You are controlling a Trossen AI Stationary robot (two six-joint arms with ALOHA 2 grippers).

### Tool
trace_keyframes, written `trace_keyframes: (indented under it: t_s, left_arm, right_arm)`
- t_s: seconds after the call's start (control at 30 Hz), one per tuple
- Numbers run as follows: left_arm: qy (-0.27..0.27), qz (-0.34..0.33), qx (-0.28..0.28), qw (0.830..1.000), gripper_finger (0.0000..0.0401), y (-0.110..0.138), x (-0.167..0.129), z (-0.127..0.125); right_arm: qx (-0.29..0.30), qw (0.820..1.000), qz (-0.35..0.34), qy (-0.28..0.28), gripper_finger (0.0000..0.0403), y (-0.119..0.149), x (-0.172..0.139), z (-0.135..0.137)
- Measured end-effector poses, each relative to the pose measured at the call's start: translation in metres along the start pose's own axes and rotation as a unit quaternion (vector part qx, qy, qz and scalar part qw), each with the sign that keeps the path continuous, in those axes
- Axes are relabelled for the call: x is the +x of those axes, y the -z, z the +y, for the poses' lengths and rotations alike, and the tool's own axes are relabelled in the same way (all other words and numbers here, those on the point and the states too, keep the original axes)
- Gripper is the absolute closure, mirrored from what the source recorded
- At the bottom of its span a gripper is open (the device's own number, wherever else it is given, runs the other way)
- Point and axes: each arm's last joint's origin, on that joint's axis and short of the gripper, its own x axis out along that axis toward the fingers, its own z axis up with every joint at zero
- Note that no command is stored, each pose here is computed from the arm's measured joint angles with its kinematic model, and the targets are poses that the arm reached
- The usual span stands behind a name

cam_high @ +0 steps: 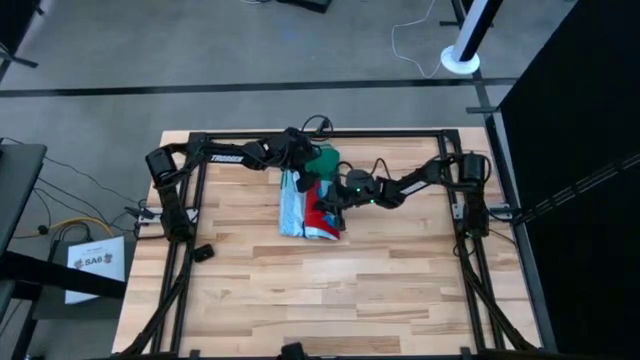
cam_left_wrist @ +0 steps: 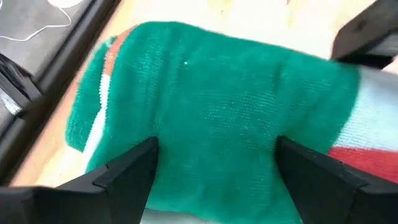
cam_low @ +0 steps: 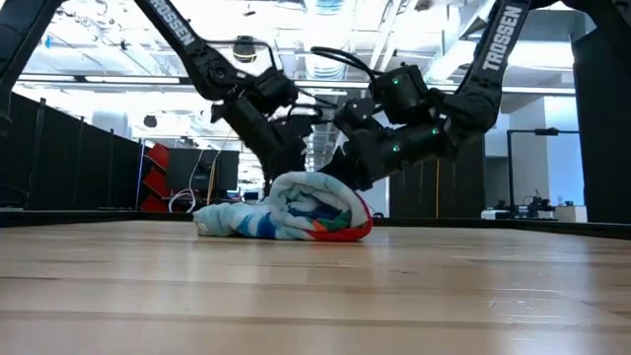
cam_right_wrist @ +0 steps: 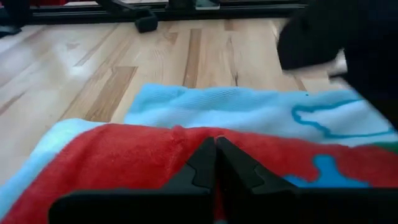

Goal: Roll towel
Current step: Roll the multicolor dinosaur print towel

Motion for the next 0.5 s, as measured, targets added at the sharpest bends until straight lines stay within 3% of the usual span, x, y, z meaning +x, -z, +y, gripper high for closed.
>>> trace_keyframes:
  t_s: [0.17, 0.33, 0.5]
  left_arm:
    - [0.008, -0.019, 0.055, 0.998, 0.0095, -0.023, -0.027, -0.009]
    - [0.048, 0.035, 0.127, 0.990, 0.0095, -0.013, -0.030, -0.027]
    - [0.064, 0.058, 0.153, 0.985, 0.0095, 0.003, -0.023, -0.033]
  right_arm:
    - [0.010, 1.000, 0.005, 0.004, 0.0402, 0.000, -0.002, -0.003]
    - [0.010, 1.000, 0.007, 0.007, 0.0403, 0.001, -0.002, -0.006]
    - [0.010, 1.000, 0.007, 0.010, 0.0403, 0.002, -0.002, -0.006]
